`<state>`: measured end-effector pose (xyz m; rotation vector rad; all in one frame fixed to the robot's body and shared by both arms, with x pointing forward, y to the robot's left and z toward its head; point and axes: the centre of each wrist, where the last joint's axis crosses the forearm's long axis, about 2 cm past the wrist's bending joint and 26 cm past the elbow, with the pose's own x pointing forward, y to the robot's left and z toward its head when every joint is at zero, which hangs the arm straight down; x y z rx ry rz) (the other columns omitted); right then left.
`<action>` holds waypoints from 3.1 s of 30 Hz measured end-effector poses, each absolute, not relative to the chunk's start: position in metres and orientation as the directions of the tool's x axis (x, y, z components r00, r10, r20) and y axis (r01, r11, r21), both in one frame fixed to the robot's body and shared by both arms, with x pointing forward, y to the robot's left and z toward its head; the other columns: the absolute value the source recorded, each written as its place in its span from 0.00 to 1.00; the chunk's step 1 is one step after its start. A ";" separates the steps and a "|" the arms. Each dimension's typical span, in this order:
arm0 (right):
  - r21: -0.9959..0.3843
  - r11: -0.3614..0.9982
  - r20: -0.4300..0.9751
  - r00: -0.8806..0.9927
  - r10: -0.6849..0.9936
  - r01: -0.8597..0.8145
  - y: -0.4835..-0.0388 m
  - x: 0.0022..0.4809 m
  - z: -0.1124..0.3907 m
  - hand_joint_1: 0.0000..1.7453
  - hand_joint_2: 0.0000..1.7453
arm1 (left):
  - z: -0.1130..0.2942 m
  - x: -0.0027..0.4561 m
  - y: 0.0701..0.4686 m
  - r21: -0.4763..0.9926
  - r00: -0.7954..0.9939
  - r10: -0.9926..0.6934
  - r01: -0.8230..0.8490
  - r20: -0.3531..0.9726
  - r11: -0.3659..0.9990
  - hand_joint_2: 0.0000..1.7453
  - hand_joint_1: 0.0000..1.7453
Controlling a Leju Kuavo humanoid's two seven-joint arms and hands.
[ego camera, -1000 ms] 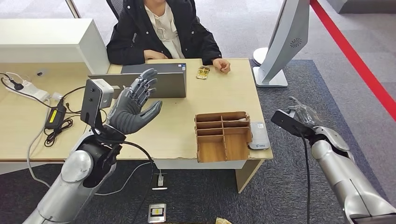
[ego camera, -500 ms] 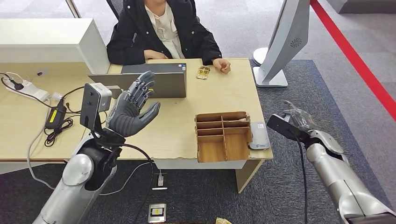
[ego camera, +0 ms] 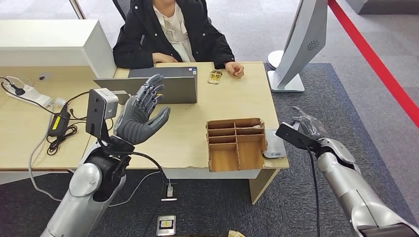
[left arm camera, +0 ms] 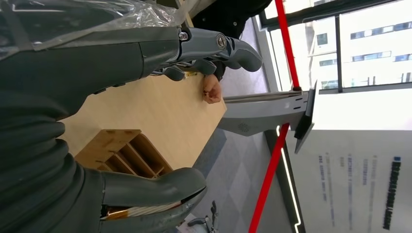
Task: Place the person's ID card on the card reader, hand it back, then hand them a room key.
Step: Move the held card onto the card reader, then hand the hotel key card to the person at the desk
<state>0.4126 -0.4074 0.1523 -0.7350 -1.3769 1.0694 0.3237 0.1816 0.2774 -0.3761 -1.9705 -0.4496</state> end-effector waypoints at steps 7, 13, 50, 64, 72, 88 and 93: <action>-0.899 0.385 0.413 -0.116 0.903 -0.208 -0.398 0.409 0.143 1.00 1.00 | 0.278 0.325 0.182 0.135 -0.411 0.066 0.443 0.909 0.886 1.00 0.00; -0.892 0.387 0.418 -0.103 0.902 -0.234 -0.392 0.405 0.134 1.00 1.00 | 0.277 0.323 0.183 0.134 -0.398 0.059 0.439 0.915 0.888 1.00 0.00; -0.903 0.313 0.351 -0.086 0.932 -0.296 -0.378 0.402 0.118 1.00 1.00 | 0.282 0.315 0.193 0.127 -0.395 0.056 0.423 0.917 0.897 1.00 0.00; -0.926 0.308 0.330 -0.072 0.941 -0.217 -0.389 0.412 0.134 1.00 1.00 | 0.284 0.314 0.193 0.130 -0.396 0.056 0.427 0.917 0.895 1.00 0.00; -0.940 0.311 0.324 -0.082 0.942 -0.143 -0.403 0.429 0.164 1.00 1.00 | 0.284 0.314 0.193 0.129 -0.403 0.061 0.430 0.913 0.894 1.00 0.00; -0.967 0.253 0.252 -0.184 0.950 -0.018 -0.395 0.464 0.231 1.00 1.00 | 0.288 0.314 0.188 0.125 -0.423 0.095 0.464 0.901 0.877 1.00 0.00; -0.975 0.216 0.199 -0.247 0.948 0.045 -0.372 0.484 0.270 1.00 1.00 | 0.297 0.319 0.181 0.126 -0.441 0.123 0.494 0.889 0.860 1.00 0.00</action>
